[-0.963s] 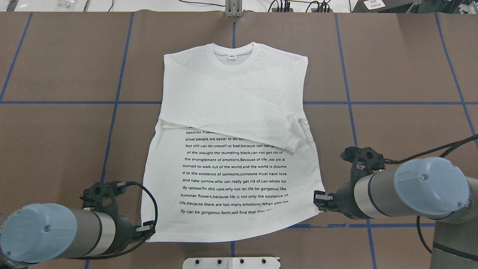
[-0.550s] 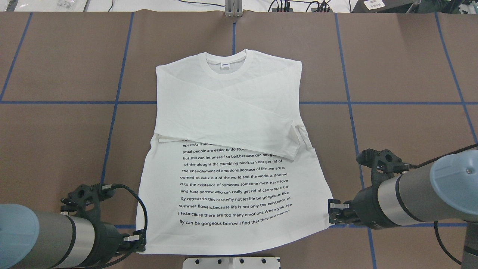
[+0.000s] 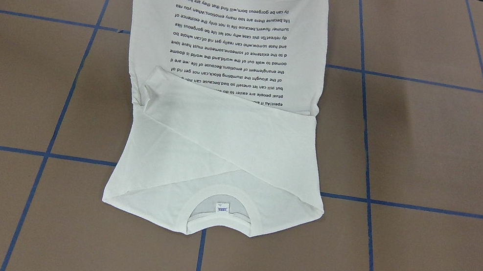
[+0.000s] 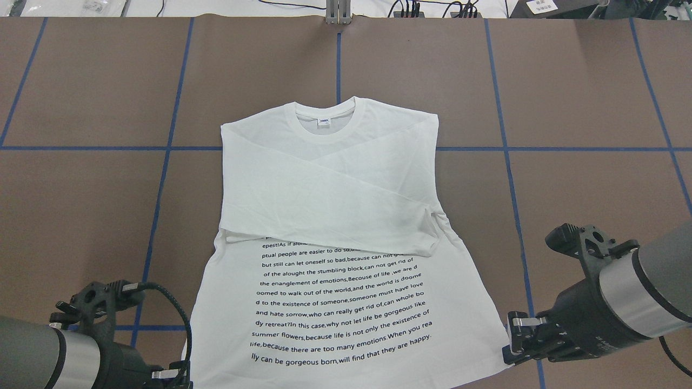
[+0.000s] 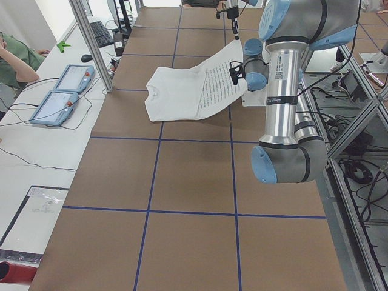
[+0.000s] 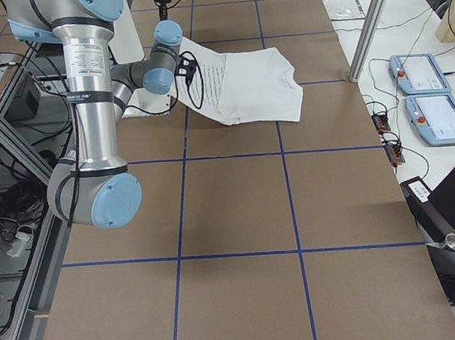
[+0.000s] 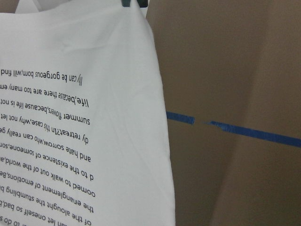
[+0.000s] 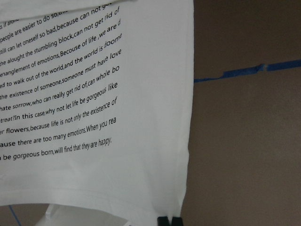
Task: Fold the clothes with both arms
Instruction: 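Lift the hem with both grippers and fold it toward the collar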
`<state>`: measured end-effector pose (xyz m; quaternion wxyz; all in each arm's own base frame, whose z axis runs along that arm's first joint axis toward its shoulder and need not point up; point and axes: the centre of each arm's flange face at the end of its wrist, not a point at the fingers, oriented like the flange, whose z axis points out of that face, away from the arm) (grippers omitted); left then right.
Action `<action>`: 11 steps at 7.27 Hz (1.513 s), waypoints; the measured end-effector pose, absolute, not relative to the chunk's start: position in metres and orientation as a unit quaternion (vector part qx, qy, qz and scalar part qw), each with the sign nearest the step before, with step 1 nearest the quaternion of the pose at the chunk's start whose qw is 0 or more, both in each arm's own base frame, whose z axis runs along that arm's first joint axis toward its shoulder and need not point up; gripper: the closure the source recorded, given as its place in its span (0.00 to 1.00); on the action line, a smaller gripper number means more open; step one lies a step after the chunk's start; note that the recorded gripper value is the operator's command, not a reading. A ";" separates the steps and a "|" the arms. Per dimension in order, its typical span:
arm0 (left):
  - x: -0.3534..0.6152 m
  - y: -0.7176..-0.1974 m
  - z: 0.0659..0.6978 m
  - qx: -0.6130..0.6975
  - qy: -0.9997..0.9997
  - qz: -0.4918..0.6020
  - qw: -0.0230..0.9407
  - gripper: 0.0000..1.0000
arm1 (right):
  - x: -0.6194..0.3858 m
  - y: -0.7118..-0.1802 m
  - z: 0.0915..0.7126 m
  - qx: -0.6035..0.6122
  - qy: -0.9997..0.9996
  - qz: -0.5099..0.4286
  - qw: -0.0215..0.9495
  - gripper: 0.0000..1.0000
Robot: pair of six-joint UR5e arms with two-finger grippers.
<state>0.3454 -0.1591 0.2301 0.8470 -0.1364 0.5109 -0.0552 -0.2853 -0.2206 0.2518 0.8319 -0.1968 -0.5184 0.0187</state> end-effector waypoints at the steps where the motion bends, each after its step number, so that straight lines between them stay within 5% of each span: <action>1: 0.342 -0.160 0.228 -0.138 0.511 -0.056 0.847 1.00 | -0.282 -0.228 0.253 -0.197 -0.521 0.019 0.830 1.00; 4: 0.334 -0.199 0.216 -0.106 0.530 -0.092 0.836 1.00 | -0.289 -0.293 0.254 -0.142 -0.539 0.037 0.829 1.00; 11: 0.326 -0.425 0.239 -0.021 0.508 -0.197 0.838 1.00 | -0.277 -0.502 0.253 -0.043 -0.531 0.140 0.834 1.00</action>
